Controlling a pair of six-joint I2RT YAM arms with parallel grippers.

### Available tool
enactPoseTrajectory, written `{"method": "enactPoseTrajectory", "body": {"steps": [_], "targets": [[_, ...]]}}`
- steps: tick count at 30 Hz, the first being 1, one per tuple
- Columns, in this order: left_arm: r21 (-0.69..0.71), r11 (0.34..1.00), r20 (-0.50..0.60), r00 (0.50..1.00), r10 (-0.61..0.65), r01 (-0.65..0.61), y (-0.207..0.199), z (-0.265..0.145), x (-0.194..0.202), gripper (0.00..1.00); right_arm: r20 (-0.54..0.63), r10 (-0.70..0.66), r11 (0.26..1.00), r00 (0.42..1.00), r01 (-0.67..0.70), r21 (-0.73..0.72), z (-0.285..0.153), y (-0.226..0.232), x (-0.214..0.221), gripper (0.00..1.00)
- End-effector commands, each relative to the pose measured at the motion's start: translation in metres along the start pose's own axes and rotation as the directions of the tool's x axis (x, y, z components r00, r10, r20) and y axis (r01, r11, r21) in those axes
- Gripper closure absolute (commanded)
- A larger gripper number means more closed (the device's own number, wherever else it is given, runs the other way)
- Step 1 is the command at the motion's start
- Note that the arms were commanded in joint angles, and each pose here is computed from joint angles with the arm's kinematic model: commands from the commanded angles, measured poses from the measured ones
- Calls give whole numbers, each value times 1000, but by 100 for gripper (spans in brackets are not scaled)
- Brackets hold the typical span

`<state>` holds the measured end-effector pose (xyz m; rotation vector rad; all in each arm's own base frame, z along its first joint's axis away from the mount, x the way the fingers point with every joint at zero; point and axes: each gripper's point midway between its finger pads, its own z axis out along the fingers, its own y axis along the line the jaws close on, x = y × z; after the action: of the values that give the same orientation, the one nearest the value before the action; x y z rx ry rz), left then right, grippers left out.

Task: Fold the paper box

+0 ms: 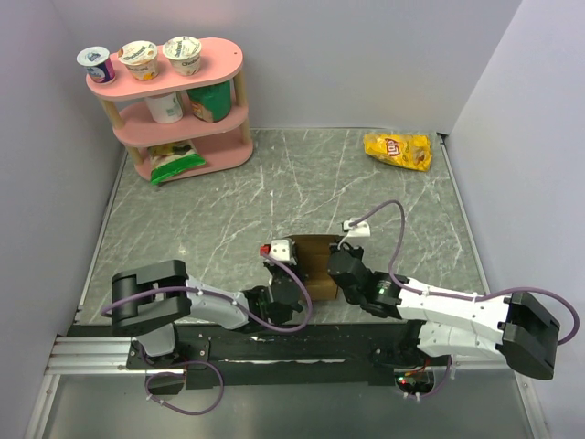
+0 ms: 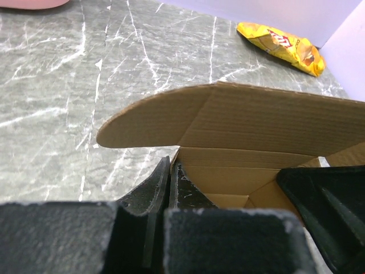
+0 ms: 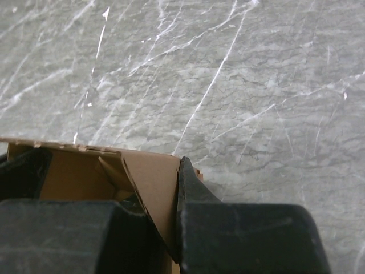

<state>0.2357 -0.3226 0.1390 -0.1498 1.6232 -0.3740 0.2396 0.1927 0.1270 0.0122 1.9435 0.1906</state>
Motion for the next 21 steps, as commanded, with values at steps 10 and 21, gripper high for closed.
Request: {"method": "enactPoseTrajectory", "body": {"steps": [10,21], "targets": [[4,989,-60,987,150,-150,24,-17,44,99,-1,214,977,977,-214,3,-8,11,-8,94],[29,980,-20,980,198,-197,17,-32,46,99,27,196,978,980,-197,63,-7,13,-31,91]]}}
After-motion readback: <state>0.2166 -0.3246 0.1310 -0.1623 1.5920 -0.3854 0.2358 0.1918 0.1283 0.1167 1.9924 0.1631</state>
